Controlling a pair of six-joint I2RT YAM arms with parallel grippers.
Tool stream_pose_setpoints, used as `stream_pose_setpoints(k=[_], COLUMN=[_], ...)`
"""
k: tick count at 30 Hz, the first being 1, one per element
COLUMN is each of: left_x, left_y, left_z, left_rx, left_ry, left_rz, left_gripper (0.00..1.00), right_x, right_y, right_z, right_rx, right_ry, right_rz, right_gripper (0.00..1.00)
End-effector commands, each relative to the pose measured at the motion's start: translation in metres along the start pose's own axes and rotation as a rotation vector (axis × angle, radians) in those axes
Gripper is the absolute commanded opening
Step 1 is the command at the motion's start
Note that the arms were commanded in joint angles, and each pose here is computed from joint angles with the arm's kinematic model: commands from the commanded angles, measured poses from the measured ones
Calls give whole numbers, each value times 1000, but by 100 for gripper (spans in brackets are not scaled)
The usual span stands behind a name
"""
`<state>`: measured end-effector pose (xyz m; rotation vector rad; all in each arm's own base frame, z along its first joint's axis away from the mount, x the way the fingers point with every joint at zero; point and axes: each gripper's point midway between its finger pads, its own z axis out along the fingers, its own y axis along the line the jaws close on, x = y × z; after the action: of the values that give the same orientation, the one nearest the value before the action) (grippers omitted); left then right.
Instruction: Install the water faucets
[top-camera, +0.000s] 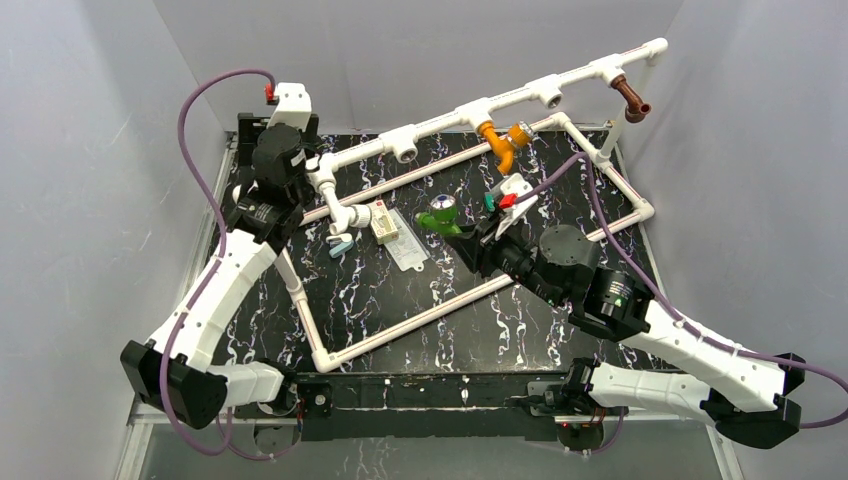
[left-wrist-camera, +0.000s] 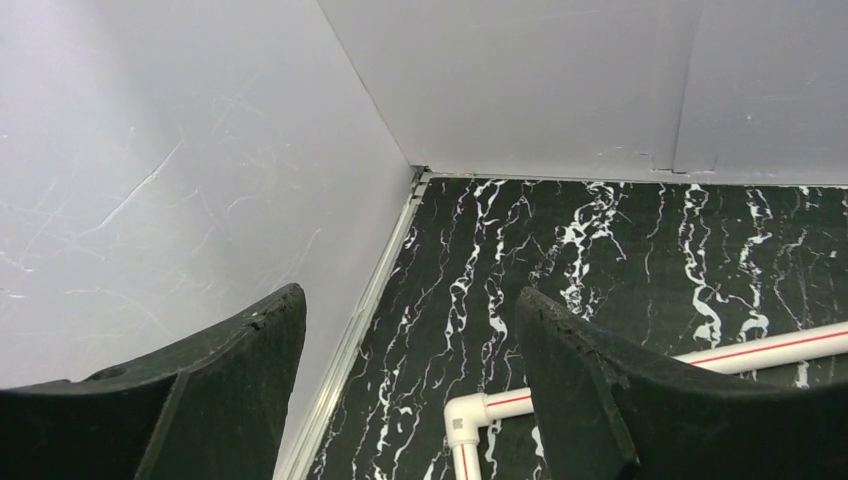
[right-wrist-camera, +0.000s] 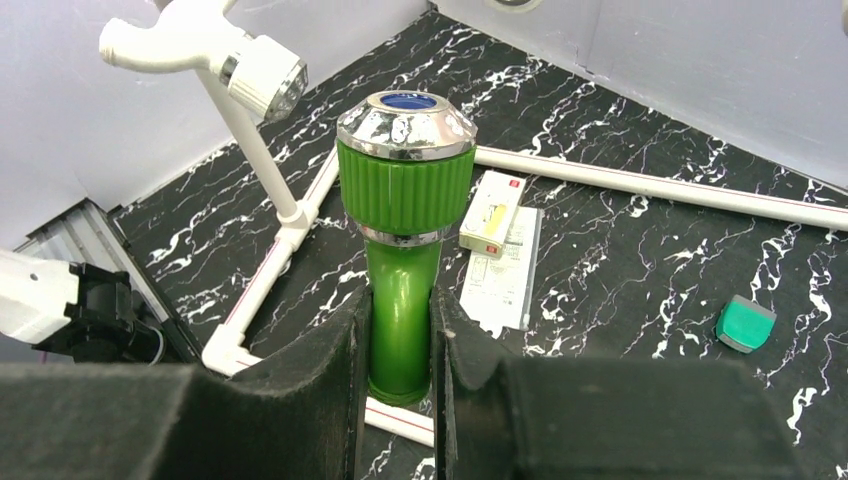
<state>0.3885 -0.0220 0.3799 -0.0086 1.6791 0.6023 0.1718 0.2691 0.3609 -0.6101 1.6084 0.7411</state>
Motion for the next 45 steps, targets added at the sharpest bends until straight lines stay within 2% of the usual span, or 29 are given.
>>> stream_pose_setpoints(k=[1,9,16,30,45], left_x=[37,81,104,148,154], left_y=[-6,-21,-31,-54,-61], left_z=[-8,-15,-16,-15,-17], left_rx=[28,87,107,148,184], left_ry=[75,126,142,195,207], left_rz=[57,101,121,135,119], left_gripper=[74,74,74,74,74], right_x=[-43,-47,-52,-71,-88], right_y=[-1,-7,-22,-22,-24], right_z=[2,2,4,22,36], right_rx=[13,6,109,165,229], right_ry=[-160,-383,-487,-500,-506], right_rz=[-16,-317,-483,-589,-649], right_gripper=[1,1,1,1,1])
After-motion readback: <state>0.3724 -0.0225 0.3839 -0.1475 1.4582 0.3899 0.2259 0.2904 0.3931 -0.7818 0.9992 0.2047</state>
